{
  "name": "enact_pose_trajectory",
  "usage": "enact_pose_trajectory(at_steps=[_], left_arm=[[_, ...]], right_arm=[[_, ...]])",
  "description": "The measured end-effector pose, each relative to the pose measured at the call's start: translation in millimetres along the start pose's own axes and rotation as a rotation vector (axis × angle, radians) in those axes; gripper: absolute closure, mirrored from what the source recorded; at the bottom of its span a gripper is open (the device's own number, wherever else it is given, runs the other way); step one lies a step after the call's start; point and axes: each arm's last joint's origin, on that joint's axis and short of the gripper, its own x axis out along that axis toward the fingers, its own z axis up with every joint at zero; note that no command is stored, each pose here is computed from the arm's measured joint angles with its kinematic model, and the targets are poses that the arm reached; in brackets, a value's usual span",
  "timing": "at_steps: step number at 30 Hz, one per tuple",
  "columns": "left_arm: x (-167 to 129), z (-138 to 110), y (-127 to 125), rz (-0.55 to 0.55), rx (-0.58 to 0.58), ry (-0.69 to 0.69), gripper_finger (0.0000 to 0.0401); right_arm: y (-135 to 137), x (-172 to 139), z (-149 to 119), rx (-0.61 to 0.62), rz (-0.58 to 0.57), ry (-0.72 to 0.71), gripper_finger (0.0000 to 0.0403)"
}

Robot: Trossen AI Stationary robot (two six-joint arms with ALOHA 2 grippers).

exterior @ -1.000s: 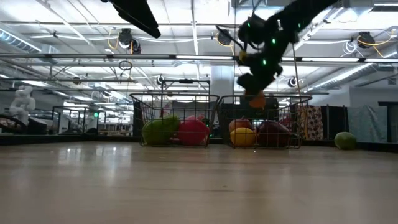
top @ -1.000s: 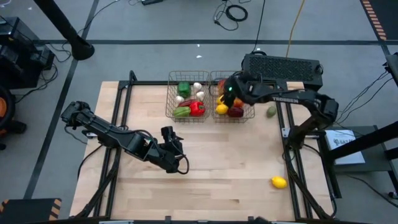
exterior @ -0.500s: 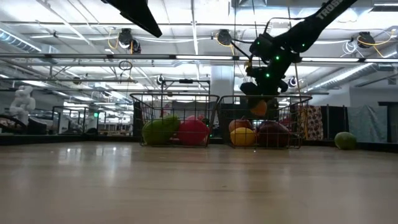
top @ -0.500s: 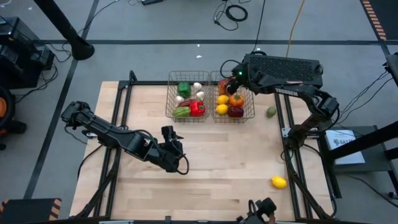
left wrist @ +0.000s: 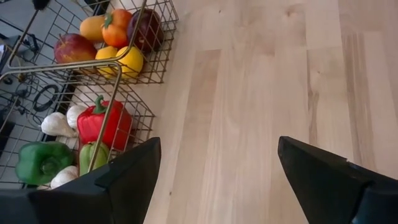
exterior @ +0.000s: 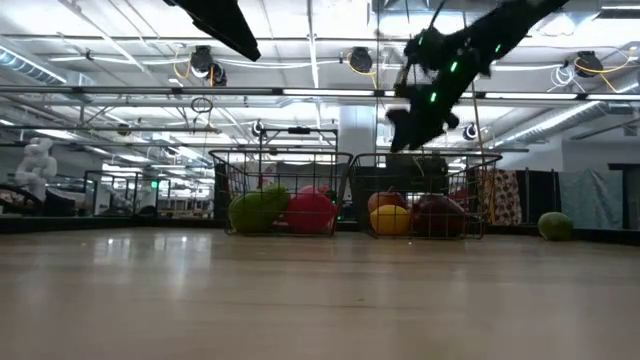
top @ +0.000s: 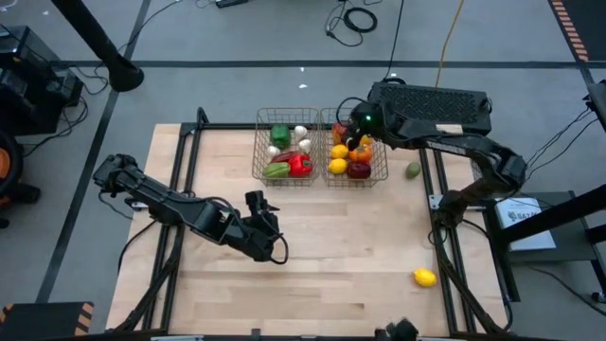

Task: Sort produce into baskets
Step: Put the green lemon into the right mesh basket

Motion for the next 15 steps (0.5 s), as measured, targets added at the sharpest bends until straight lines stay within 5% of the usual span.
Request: enact_pose_trajectory(at_steps=[8,15], left_arm=[[0,0,0,-0.001,0.0,0.0,0.007],[-1,11,-3,-0.029,-0.069,-0.104,0.007]], right_arm=[[20,-119,-22,0.01,0.107,0.11,0.009],[2,-162,-62,0.116,-0.243,0.227,0.009]])
